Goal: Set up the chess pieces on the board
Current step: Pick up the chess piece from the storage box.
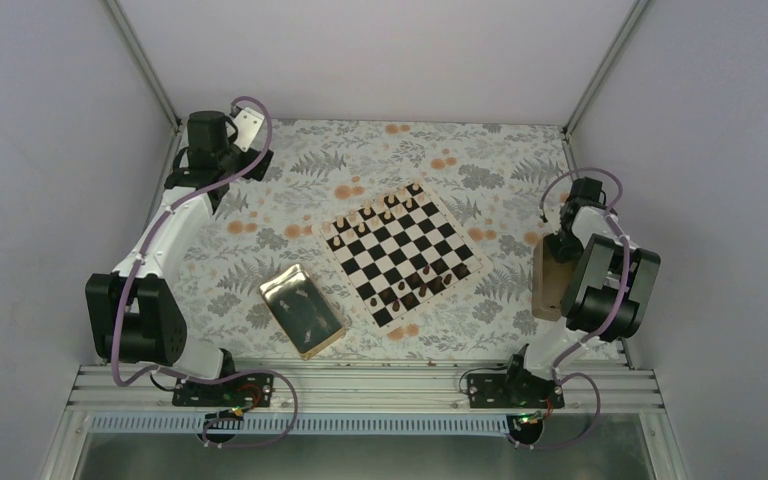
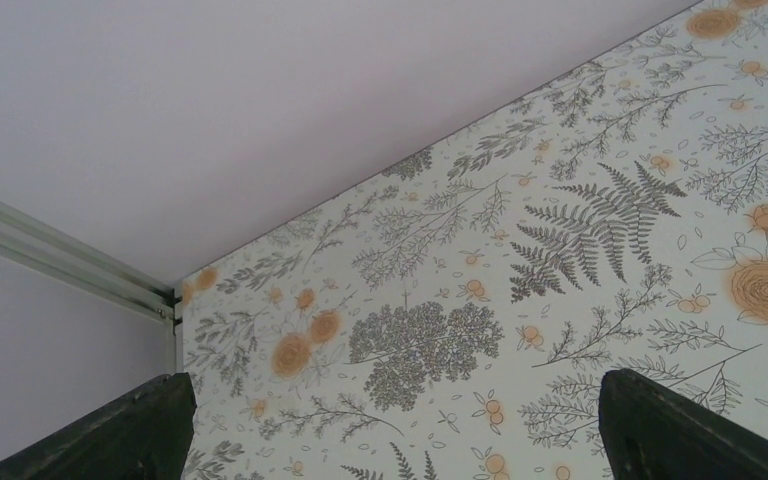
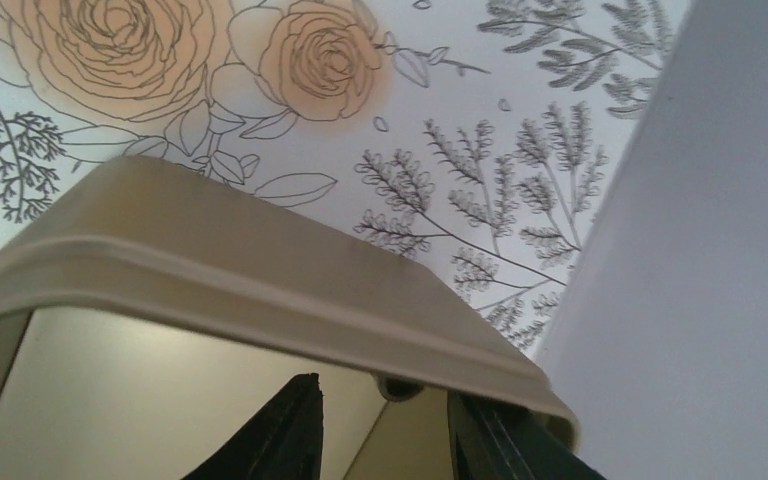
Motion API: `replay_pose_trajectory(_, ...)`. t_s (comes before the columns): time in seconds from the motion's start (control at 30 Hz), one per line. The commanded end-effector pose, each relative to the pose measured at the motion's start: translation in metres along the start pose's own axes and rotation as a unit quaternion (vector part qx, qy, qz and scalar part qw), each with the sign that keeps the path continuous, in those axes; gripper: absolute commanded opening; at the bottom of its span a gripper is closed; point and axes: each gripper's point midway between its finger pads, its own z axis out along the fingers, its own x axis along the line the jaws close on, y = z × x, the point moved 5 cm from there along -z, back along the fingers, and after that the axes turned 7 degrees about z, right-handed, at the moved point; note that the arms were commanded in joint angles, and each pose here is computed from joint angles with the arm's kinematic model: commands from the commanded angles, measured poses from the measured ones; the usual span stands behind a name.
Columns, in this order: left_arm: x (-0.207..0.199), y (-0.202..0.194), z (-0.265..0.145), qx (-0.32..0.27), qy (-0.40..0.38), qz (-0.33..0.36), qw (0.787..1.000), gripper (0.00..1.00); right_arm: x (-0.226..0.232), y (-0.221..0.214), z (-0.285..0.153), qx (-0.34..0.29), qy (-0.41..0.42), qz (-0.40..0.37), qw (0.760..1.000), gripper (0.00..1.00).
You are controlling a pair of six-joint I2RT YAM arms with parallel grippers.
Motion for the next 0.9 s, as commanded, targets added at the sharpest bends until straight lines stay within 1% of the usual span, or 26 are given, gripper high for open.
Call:
replay_pose_trajectory(0.0, -0.001, 0.001, 0.001, 0.001, 0.000, 0.004, 1.000, 1.00, 0.001, 0.003, 0.013, -0.002, 0.010, -0.004, 1.000, 0.35)
replay_pose_trajectory(0.4, -0.005, 0.006, 0.004, -0.001, -0.007, 0.007, 1.000, 1.00, 0.012, -0.005, 0.028, 0.006, 0.013, -0.013, 1.000, 0.34)
replay_pose_trajectory(0.57, -0.007, 0.005, 0.006, 0.002, -0.008, 0.008, 1.000, 1.00, 0.015, -0.006, 0.031, 0.003, 0.017, -0.016, 1.000, 0.29)
replay_pose_trajectory(0.7, -0.007, 0.006, 0.005, 0.000, -0.007, 0.008, 1.000, 1.00, 0.013, -0.004, 0.026, -0.013, 0.011, -0.012, 1.000, 0.26)
replay_pose_trajectory(0.87, -0.007, 0.007, 0.004, 0.000, -0.007, 0.010, 1.000, 1.00, 0.016, -0.002, 0.024, -0.021, 0.022, -0.012, 0.999, 0.21)
